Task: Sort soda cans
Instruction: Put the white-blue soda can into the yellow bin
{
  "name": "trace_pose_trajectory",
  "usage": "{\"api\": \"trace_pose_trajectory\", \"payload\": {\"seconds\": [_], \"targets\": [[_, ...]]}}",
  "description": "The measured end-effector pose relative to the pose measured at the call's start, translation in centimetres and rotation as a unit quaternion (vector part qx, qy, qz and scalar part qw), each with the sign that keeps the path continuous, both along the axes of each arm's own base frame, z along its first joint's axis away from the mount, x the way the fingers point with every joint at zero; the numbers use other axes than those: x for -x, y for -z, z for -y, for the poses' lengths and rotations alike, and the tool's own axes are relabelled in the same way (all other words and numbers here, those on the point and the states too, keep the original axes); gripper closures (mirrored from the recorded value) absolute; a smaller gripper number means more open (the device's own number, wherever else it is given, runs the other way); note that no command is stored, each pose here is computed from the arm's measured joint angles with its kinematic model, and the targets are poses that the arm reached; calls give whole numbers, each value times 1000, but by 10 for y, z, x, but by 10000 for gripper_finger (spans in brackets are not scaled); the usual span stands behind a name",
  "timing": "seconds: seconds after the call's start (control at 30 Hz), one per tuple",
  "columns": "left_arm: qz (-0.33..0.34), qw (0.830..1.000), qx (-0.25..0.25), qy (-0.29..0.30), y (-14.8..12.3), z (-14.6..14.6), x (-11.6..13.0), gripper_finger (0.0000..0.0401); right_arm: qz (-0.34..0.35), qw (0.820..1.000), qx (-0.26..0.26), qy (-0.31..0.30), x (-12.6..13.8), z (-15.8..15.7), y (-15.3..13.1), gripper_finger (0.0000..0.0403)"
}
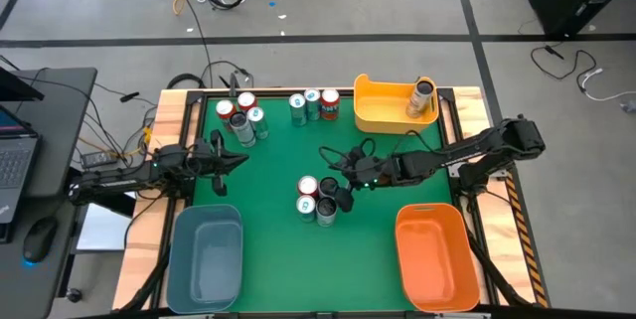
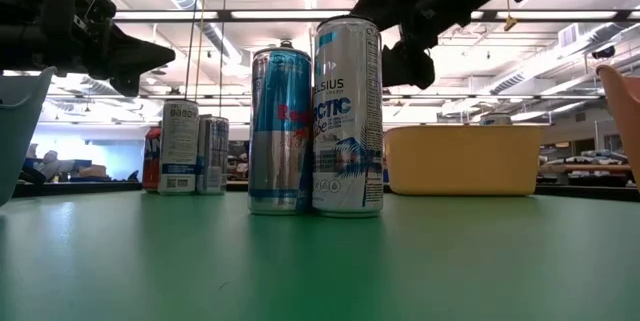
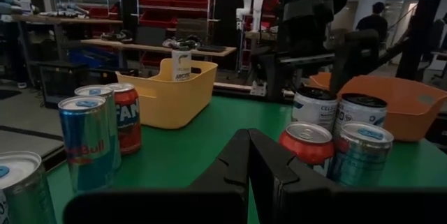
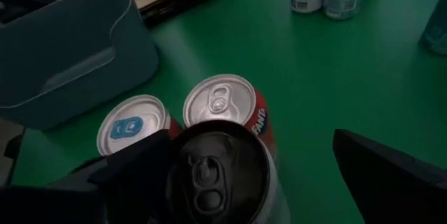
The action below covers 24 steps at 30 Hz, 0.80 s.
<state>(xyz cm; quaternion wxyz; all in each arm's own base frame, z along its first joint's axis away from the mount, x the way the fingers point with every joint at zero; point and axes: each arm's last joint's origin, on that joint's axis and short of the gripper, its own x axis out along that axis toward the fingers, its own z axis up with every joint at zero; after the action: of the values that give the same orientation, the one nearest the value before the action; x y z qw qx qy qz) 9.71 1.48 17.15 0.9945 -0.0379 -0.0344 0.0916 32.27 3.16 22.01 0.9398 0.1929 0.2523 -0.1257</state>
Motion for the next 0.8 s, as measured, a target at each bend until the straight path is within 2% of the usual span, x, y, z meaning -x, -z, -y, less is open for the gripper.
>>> {"api": "trace_pose_trajectory", "payload": {"seconds": [0.5,0.8], "targets": [[0,1000,0,0,0,0,0,391,26,999,-11,-20,-2,-1,-5,18],[1,1000,0,-1,0,0,0,391,13,1000,-12,-19,-2,-1,-1,27]]}}
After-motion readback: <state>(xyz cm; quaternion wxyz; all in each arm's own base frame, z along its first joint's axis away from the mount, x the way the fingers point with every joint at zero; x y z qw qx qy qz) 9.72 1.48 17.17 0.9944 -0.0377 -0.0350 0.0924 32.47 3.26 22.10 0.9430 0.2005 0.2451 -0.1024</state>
